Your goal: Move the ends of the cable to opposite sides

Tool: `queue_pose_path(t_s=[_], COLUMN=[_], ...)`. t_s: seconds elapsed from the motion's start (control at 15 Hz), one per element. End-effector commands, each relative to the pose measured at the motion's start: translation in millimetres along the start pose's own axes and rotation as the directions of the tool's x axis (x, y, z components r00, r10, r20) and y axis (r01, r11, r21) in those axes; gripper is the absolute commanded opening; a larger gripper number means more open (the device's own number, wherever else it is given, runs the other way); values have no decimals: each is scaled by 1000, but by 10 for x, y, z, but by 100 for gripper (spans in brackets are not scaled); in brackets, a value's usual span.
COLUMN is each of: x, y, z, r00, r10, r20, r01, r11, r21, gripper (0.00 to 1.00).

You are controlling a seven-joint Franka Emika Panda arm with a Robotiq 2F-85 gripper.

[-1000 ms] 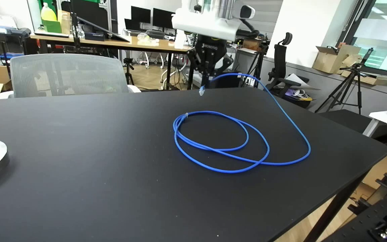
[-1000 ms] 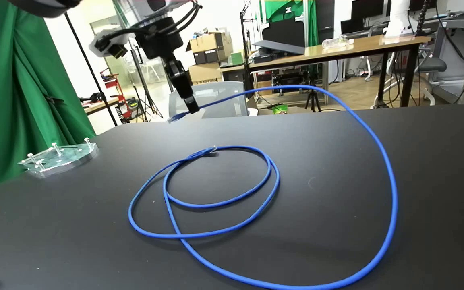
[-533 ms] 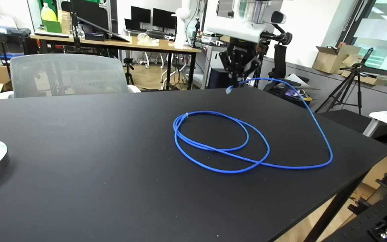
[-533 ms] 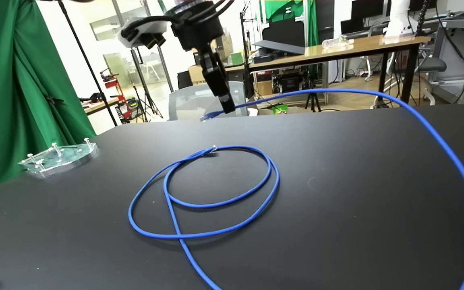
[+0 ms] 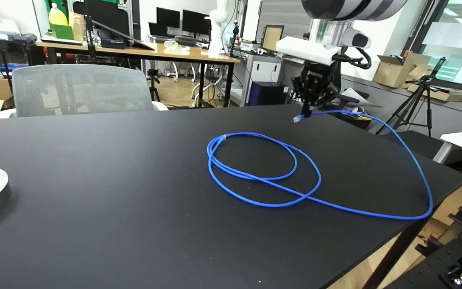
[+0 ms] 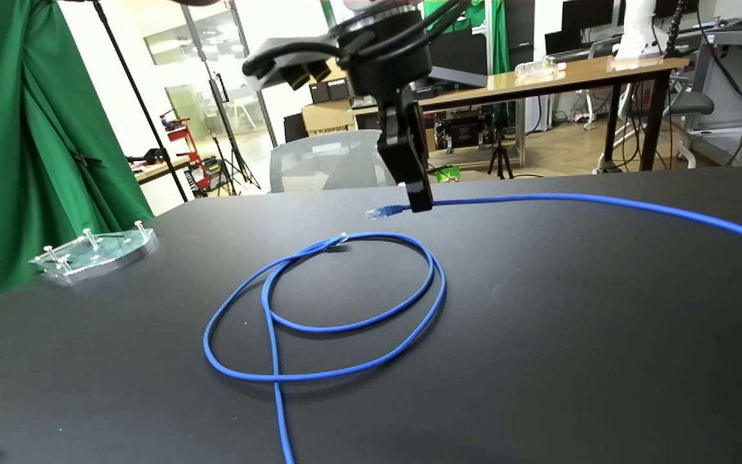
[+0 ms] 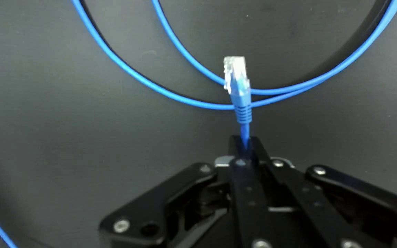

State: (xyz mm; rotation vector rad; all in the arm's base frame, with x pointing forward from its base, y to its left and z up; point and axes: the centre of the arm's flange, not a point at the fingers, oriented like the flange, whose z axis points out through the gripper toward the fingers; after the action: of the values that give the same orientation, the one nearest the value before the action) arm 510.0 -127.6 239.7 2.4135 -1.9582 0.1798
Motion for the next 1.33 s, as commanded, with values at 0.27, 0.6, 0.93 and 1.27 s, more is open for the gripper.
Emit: queue_pose_path(t_s=[0.27,0.6,0.93,1.27], x=[218,436,758,914], y=[-52,-357,-599,-646], z=[202,140,183,379], r00=[997,951,877,834], r10=[-50,-302,-475,-543], r20=[56,70,74,101], r01=[50,300,471,539], r11=[999,953,880,840], r21=[7,41,64,61], gripper=[2,2,2,45])
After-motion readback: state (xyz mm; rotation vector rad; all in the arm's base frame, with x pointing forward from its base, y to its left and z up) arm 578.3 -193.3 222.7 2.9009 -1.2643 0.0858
